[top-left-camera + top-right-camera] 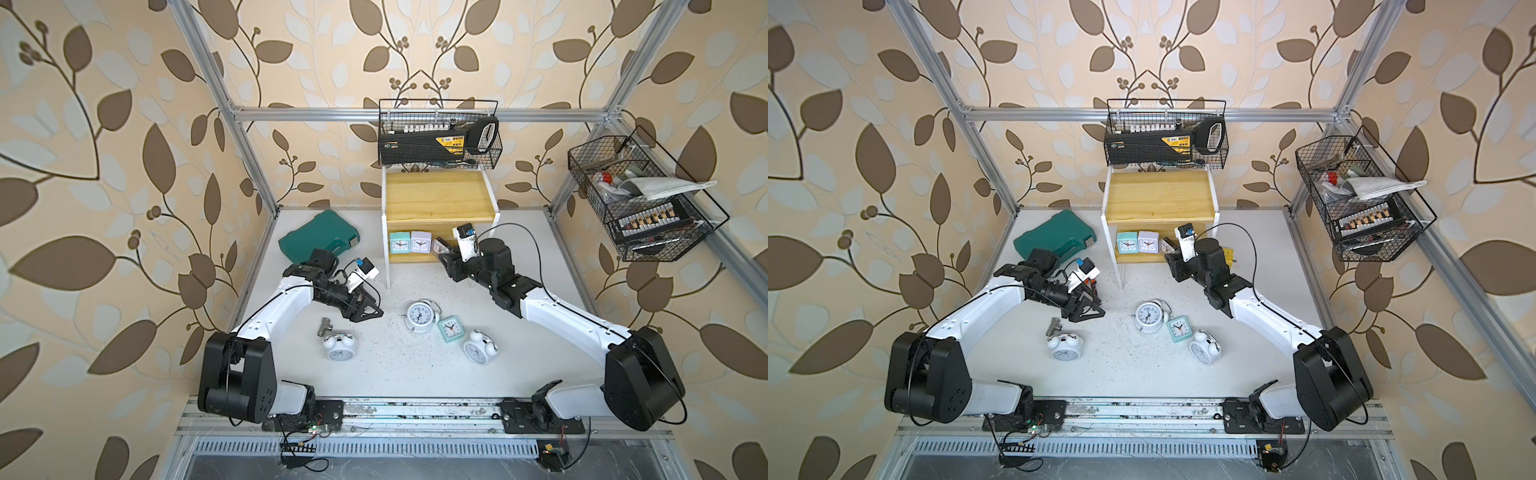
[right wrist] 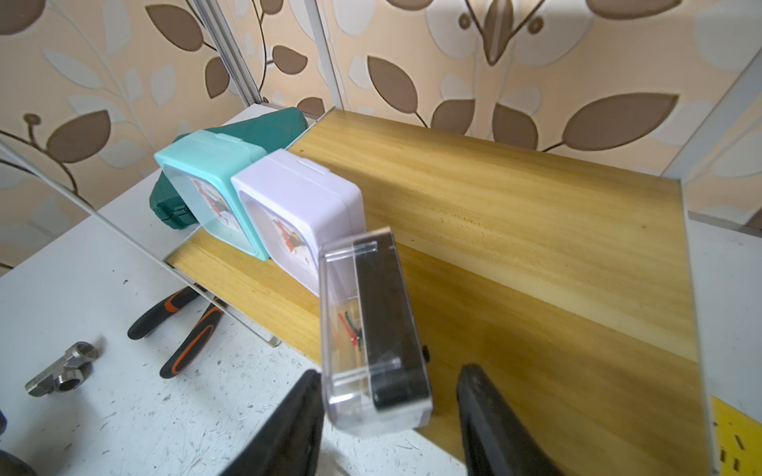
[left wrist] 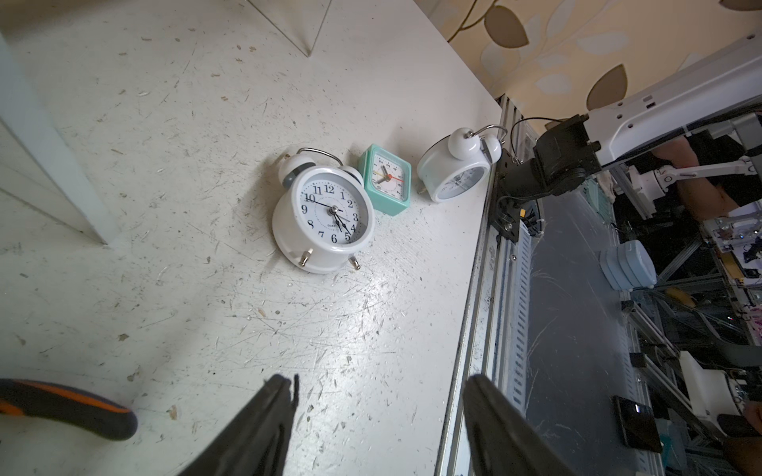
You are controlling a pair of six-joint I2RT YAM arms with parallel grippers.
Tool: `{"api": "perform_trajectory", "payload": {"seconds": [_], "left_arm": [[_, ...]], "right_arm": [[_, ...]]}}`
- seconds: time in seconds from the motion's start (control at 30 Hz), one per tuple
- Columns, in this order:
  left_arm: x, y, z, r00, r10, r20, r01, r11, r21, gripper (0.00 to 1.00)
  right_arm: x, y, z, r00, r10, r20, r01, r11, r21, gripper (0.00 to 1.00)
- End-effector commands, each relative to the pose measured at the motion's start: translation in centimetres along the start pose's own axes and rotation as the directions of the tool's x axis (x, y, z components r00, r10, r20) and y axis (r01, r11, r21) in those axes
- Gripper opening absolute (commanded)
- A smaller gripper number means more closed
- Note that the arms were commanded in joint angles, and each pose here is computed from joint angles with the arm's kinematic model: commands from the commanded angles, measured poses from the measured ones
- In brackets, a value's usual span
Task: Place the alarm clocks on the shelf by style
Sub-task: Place the alarm on the shelf.
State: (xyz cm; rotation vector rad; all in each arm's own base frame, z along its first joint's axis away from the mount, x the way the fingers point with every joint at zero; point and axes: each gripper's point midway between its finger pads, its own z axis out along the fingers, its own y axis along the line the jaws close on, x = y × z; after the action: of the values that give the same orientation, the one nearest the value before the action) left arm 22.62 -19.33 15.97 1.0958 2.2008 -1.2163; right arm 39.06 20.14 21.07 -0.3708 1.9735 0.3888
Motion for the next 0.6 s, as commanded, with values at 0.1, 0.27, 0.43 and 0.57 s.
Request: {"api": "perform_trajectory", "payload": {"seconds": [0.1,0.27,0.43,0.57], "left_arm": [[0.0,-0.5,-0.1,1.0,0.003,0.007,-0.004,1.0,0.024,0.69],[-0.1,-0.6,-0.1,1.0,0.004,0.009,-0.004,1.0,0.029,0.69],[-0.1,-0.6,-0.1,1.0,0.004,0.009,-0.004,1.0,0.029,0.69],[-0.1,-0.7,-0.1,1.0,0.005,0.01,-0.005,1.0,0.03,0.69]], "right_arm": [[-0.4,-0.7,-1.5,0.999,0.047,0.024,-0.047,0.998,0.04,0.58],[0.6,-0.6,-1.2,0.998,0.059,0.002,-0.059,0.997,0.046,0.57],[1.2,-0.7,-0.9,0.998,0.066,-0.013,-0.065,0.996,0.066,0.53],[1.5,-1.0,-0.7,0.997,0.07,-0.02,-0.068,0.994,0.085,0.49]]}}
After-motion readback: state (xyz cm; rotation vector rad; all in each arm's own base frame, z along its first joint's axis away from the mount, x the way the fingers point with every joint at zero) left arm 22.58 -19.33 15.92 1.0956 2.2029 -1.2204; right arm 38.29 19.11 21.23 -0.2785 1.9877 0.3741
